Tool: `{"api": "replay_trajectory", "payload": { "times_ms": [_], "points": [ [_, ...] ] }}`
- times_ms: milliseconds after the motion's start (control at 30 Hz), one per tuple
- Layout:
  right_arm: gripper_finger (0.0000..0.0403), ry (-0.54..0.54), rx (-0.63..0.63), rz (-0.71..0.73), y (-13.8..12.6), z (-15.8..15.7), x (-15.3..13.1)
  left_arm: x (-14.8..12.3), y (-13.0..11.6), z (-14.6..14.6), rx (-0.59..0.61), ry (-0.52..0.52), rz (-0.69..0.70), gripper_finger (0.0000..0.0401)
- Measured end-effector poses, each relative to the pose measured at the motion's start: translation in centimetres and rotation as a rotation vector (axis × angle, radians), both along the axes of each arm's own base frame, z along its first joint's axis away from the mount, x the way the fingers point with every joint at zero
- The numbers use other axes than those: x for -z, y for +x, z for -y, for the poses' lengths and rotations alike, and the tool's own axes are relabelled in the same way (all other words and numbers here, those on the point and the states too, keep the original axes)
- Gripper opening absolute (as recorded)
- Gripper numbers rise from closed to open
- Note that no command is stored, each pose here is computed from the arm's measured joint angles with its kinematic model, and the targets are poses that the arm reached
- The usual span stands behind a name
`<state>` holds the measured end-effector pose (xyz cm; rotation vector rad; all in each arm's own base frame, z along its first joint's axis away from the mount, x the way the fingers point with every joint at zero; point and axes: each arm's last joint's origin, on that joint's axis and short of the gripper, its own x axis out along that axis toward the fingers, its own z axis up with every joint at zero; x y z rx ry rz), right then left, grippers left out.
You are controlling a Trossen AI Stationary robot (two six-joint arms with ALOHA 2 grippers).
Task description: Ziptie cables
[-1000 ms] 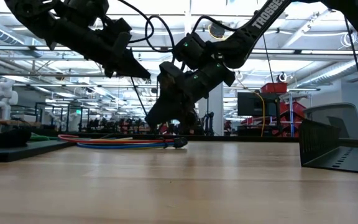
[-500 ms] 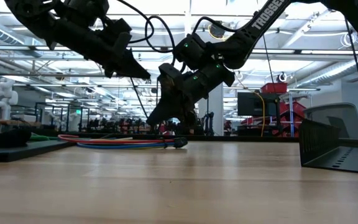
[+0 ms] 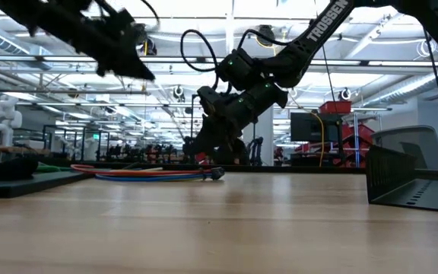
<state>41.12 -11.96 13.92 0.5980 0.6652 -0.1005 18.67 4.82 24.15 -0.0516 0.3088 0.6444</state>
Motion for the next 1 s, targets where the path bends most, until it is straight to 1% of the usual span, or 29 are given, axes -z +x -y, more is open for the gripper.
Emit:
{"api": "replay_trajectory", "payload": {
  "times_ms": [100, 167, 233, 267, 300, 367, 433, 467, 500, 567, 667, 733, 800, 867, 933, 1000],
  "points": [
    [0.0000, 0.008, 0.023, 0.001, -0.3, 0.8, 0.0, -1.7, -1.6, 0.1, -0.056, 0.035, 0.094, 0.0002],
    [0.0000, 0.009, 0.031, 0.002, -0.3, 1.1, 0.0, -2.7, -2.6, 0.3, -0.097, 0.023, 0.184, 0.0002],
    [0.0000, 0.014, 0.038, 0.013, -0.4, 1.4, -0.1, -3.4, -3.6, 0.4, -0.125, -0.072, 0.322, 0.0002],
    [0.0000, 0.015, 0.038, 0.029, -0.3, 1.4, -0.2, -3.5, -4.0, 0.6, -0.118, -0.124, 0.371, 0.0002],
    [0.0000, 0.016, 0.035, 0.058, -0.1, 1.5, -0.4, -3.1, -4.2, 0.7, -0.102, -0.171, 0.381, 0.0002],
    [0.0000, 0.034, 0.044, 0.127, 0.2, 1.6, -1.0, -1.4, -4.4, 0.8, -0.091, -0.262, 0.347, 0.0002],
    [0.0000, 0.061, 0.053, 0.180, 0.5, 1.7, -1.5, 0.8, -4.3, 0.9, -0.092, -0.355, 0.337, 0.0002],
    [0.0000, 0.076, 0.054, 0.198, 0.6, 1.7, -1.7, 2.2, -4.2, 0.9, -0.110, -0.399, 0.331, 0.0002],
    [0.0000, 0.084, 0.056, 0.209, 0.6, 1.6, -1.8, 3.3, -4.0, 0.9, -0.118, -0.429, 0.355, 0.0002],
    [0.0000, 0.096, 0.042, 0.214, 0.8, 1.3, -1.9, 5.1, -3.8, 0.8, -0.118, -0.475, 0.449, 0.0002],
    [0.0000, 0.107, 0.027, 0.199, 0.9, 0.6, -1.8, 7.8, -4.0, 0.9, -0.135, -0.556, 0.548, 0.0002],
    [0.0000, 0.107, 0.025, 0.200, 0.9, 0.5, -1.8, 9.2, -4.0, 0.9, -0.158, -0.603, 0.559, 0.0002],
    [0.0000, 0.098, 0.048, 0.203, 0.9, 0.7, -1.8, 10.6, -4.0, 0.9, -0.198, -0.653, 0.522, 0.0002],
    [0.0000, 0.104, 0.066, 0.207, 0.8, 1.1, -1.8, 10.7, -3.3, 0.8, -0.190, -0.666, 0.549, 0.0002],
    [0.0000, 0.097, 0.080, 0.219, 0.8, 1.5, -2.0, 10.3, -2.3, 0.8, -0.153, -0.639, 0.561, 0.0002],
    [0.0000, 0.102, 0.104, 0.228, 0.7, 2.0, -2.1, 9.6, -0.6, 0.8, -0.079, -0.599, 0.530, 0.0002]
  ]
}}
